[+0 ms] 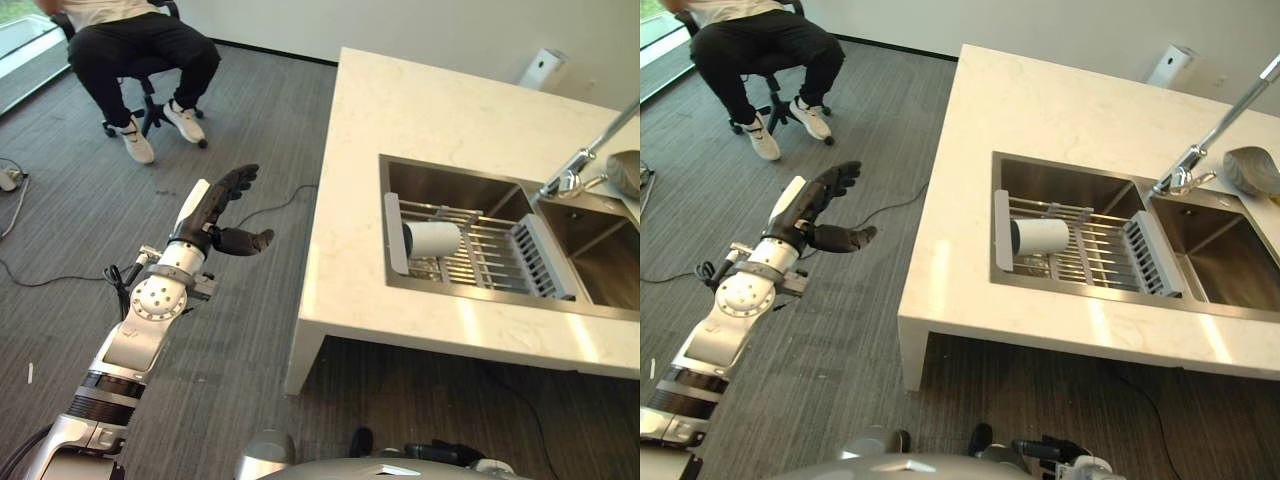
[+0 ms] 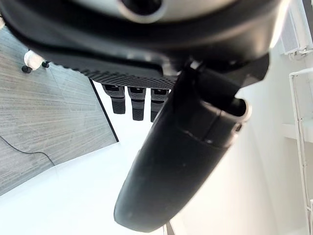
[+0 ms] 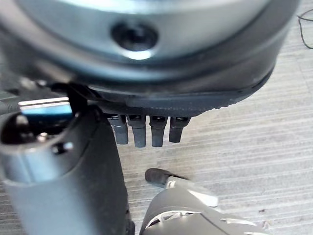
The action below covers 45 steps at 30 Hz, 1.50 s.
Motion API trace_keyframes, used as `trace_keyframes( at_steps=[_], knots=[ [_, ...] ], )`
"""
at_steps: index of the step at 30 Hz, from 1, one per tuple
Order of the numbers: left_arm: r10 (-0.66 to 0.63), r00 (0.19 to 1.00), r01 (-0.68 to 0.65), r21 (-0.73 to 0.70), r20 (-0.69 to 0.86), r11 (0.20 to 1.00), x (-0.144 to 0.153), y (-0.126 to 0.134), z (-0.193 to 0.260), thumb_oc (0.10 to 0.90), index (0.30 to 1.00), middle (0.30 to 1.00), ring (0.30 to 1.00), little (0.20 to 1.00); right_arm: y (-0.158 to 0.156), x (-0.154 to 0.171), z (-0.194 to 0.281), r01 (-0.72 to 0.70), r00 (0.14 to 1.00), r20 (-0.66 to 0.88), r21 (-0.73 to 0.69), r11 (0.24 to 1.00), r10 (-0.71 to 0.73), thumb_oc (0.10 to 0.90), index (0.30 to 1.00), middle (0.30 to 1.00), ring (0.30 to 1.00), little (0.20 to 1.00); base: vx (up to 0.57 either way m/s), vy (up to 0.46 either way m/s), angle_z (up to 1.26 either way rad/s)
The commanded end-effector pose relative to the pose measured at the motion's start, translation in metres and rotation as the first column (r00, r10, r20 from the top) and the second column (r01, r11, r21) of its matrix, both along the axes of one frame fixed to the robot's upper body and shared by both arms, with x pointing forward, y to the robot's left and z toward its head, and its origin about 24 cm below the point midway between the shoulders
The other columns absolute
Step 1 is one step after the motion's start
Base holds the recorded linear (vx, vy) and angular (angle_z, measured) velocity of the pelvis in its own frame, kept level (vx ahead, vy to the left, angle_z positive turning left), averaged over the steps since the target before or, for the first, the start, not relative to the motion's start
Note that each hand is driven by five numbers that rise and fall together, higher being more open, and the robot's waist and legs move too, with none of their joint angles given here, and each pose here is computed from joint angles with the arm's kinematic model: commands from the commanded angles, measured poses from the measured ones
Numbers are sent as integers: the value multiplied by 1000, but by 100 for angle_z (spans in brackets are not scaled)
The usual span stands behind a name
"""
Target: Place the dishes in the dishwasher.
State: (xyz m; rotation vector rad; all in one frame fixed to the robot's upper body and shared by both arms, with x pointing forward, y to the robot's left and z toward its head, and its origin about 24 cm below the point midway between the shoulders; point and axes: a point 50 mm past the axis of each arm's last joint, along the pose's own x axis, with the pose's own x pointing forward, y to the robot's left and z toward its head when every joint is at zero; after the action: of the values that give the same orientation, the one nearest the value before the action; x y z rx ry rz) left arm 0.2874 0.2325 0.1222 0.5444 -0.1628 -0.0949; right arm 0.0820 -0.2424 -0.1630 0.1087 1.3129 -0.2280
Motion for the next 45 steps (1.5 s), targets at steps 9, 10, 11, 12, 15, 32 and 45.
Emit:
trace_keyframes(
  at_steps=[9,10,11,12,15,32,45],
  knots=[
    [-122,946,122,16,299,992,10,-29,62,800,900,900,900,900,-57,9,21,99,995,47,-134,986,-94,800,900,900,900,900,96,-308,37],
    [-122,946,123,16,300,992,10,-29,63,800,900,900,900,900,-57,9,21,100,994,48,-134,986,-94,800,900,900,900,900,92,-248,26],
    [-113,948,113,17,297,993,11,-27,62,800,900,900,900,900,-58,10,21,96,995,49,-137,986,-90,800,900,900,900,900,95,-300,12],
    [-103,952,103,17,290,995,11,-24,60,800,900,900,900,900,-57,12,21,86,996,50,-138,987,-80,800,900,900,900,900,136,-433,-4],
    [-90,946,79,47,312,996,14,-26,63,800,900,900,900,900,-72,16,29,82,995,74,-190,978,-69,800,900,900,900,900,113,-455,22],
    [-448,861,374,298,239,878,33,-121,65,800,900,900,900,900,-73,-5,25,141,989,77,-176,974,-129,800,900,900,900,900,-14,-74,16],
    [-435,879,311,454,197,835,57,-132,63,800,900,900,900,900,-63,-1,22,113,991,94,-161,980,-98,800,900,900,900,900,10,9,-22]
  ],
)
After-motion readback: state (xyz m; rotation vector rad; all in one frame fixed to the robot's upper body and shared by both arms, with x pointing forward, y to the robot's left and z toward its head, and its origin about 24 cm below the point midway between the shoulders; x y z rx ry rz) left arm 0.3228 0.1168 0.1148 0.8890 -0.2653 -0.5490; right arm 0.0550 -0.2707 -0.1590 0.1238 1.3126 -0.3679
